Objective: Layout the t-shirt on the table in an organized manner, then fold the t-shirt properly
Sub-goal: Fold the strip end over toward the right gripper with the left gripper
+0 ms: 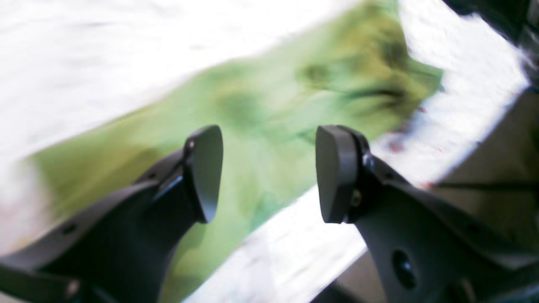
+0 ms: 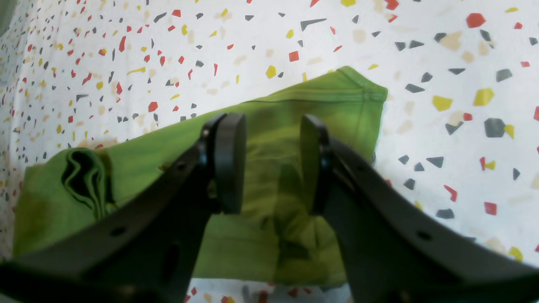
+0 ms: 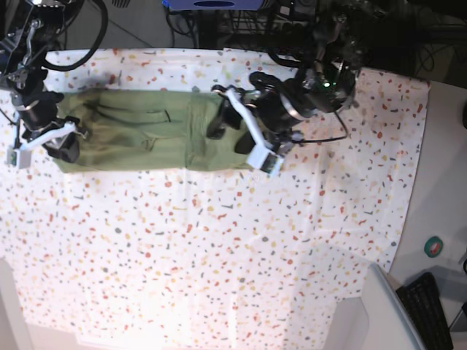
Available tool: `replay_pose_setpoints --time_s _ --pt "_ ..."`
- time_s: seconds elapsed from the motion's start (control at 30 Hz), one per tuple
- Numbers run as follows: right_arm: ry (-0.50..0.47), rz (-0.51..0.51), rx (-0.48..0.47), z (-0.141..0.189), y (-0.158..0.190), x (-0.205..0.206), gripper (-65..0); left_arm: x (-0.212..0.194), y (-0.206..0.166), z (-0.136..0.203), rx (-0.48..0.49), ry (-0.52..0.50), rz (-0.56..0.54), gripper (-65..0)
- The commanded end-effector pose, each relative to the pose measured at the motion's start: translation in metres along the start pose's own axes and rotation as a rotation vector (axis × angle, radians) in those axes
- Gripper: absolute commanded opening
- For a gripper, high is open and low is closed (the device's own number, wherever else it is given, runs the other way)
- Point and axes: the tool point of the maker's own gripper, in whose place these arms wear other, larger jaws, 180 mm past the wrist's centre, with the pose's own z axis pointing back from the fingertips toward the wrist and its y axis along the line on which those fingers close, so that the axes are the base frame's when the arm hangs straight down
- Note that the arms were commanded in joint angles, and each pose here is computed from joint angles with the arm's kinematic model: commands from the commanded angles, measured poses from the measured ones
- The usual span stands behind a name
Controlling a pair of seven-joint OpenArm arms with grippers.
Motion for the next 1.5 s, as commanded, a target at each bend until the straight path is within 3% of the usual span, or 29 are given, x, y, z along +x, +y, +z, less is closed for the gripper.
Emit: replay_pose_setpoints --time_s 0.0,0.07,0.13,0.17,0.23,0.5,0.77,1.0,1.23,1.47 --pt "-0.049 0.006 0.015 0.002 0.003 0.014 -44.3 0.003 0.008 0.005 0.023 -0.020 0.015 -34.1" --pt "-0.048 0.003 0.017 0.002 0.005 0.014 -44.3 -0.001 0.032 0.015 0.090 -0.022 0.045 -45.7" --pt "-0.041 0.011 0.036 -0.001 0.012 0.012 -46.5 -0.005 0.045 0.019 0.124 -0.019 0.065 -63.4" --pt "-0.034 0.018 0.050 -0.003 0.018 0.011 -51.0 -0.009 0.048 0.019 0.132 -0.011 0.071 -65.0" --pt "-0.013 0.039 0.089 -0.007 0.033 0.004 -65.0 -0.020 0.055 0.019 0.143 0.019 0.081 -65.0" --pt "0.222 0.231 0.403 -0.006 0.149 -0.072 -65.0 -0.042 0.068 0.024 0.176 0.063 0.113 -65.0" --pt "0.266 0.352 0.579 -0.003 0.213 -0.089 -65.0 -0.066 0.152 0.097 0.433 0.038 0.225 -65.0" --pt "0.354 0.313 0.566 -0.037 0.215 -0.108 -65.0 -0.056 0.157 0.110 0.407 0.011 0.162 -65.0" --pt "0.459 0.283 0.522 -0.047 0.194 -0.140 -65.0 -0.035 0.112 0.065 0.280 -0.014 0.142 -65.0" --pt "0.479 0.277 0.513 -0.047 0.189 -0.147 -65.0 -0.029 0.076 0.024 0.184 0.011 0.143 -65.0"
